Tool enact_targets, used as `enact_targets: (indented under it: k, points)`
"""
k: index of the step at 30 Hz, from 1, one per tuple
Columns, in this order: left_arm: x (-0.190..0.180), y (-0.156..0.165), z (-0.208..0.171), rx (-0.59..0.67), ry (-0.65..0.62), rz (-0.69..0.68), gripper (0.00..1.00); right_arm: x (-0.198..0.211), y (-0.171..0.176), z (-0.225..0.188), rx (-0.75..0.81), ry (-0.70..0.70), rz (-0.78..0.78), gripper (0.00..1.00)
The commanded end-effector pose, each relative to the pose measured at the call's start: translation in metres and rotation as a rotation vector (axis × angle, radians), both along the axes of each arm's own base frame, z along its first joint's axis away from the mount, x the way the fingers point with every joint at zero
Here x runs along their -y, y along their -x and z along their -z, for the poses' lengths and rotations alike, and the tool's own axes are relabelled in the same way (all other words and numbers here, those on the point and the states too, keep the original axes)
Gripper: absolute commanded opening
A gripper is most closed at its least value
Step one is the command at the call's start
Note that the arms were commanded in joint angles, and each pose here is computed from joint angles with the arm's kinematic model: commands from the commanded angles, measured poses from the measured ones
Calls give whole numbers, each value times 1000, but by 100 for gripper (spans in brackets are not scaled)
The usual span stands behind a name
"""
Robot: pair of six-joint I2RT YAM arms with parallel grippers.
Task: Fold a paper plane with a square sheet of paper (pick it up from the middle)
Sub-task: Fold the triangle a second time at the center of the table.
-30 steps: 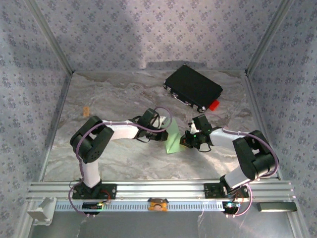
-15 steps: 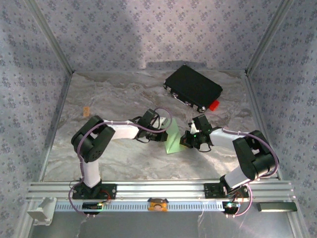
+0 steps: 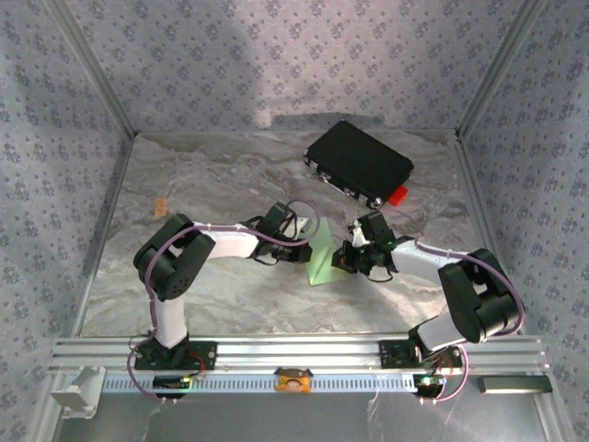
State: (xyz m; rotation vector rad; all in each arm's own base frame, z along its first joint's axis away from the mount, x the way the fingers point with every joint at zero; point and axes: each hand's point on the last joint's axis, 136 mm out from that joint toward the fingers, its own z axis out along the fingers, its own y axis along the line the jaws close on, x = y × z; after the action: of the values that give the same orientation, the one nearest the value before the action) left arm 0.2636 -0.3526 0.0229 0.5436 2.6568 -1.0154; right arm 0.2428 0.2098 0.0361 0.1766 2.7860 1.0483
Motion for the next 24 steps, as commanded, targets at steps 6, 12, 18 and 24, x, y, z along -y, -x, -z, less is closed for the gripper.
enact_targets:
  k: [6,12,18,24]
  points:
    - [8,2,-15,14,9,23,0,12,16,27,-78,83,2,0]
    - [4,4,-8,14,-9,20,0,13,15,27,-73,87,8,0]
    - [5,1,-11,29,-5,25,0,13,16,28,-76,90,9,0]
    - [5,-3,-17,55,-10,25,0,13,15,28,-74,87,9,0]
